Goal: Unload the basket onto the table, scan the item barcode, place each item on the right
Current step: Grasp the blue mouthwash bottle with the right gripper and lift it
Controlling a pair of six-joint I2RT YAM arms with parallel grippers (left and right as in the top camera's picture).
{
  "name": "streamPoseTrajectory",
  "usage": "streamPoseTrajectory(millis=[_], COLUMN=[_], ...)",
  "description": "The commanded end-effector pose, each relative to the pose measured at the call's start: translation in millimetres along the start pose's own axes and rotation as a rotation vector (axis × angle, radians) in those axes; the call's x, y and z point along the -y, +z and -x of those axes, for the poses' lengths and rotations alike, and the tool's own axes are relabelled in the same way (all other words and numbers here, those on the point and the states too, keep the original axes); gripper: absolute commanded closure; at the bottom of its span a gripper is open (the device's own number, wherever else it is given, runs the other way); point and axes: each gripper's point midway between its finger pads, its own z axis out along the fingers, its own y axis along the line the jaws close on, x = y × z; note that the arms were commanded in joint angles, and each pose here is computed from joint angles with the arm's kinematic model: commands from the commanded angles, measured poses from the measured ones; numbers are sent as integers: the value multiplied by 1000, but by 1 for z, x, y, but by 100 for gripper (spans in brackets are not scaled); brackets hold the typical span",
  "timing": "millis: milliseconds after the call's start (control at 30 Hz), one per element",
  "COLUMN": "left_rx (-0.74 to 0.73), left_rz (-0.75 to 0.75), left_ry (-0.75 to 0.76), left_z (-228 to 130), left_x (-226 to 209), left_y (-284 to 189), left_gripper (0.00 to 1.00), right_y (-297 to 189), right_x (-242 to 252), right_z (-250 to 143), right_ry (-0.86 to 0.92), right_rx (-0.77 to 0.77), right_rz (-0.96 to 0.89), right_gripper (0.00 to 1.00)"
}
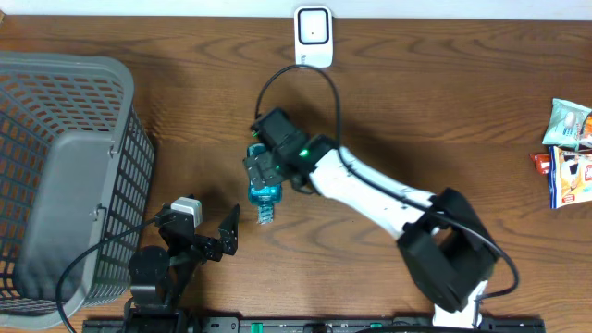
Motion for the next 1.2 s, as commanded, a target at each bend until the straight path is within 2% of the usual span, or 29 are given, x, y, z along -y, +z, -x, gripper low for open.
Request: streamPoseTrajectory(millis=[0, 167, 433, 667, 833, 1000, 1067, 1167], left_rx=[-41, -41, -41, -41, -41, -41, -41, -41], left_rz=[-4, -4, -4, -4, -4, -4, -4, -4], left_ry=[-12, -12, -12, -12, -12, -12, -12, -12], left_z=[-13, -13, -13, -13, -13, -13, -13, -13], left_x=[-1, -1, -1, -1, -1, -1, -1, -1], left_y=[1, 1, 1, 1, 1, 1, 1, 1], left_gripper=[2, 2, 2, 2, 2, 2, 2, 2], right_y=[23, 29, 55, 65, 51, 37, 31, 25], right_x=[2, -16, -14, -2, 12, 35, 39, 41], right_z=[-13, -14, -31, -47, -57, -67, -72, -76], right_ry=[16, -3, -32, -26, -9, -23, -44, -63], right_rx=[-2, 23, 11, -51, -148, -274, -344, -431], right_rz=[-100, -78, -162, -216, -274, -300, -254, -136], right_gripper=[4, 9, 8, 29, 54, 62, 67, 68])
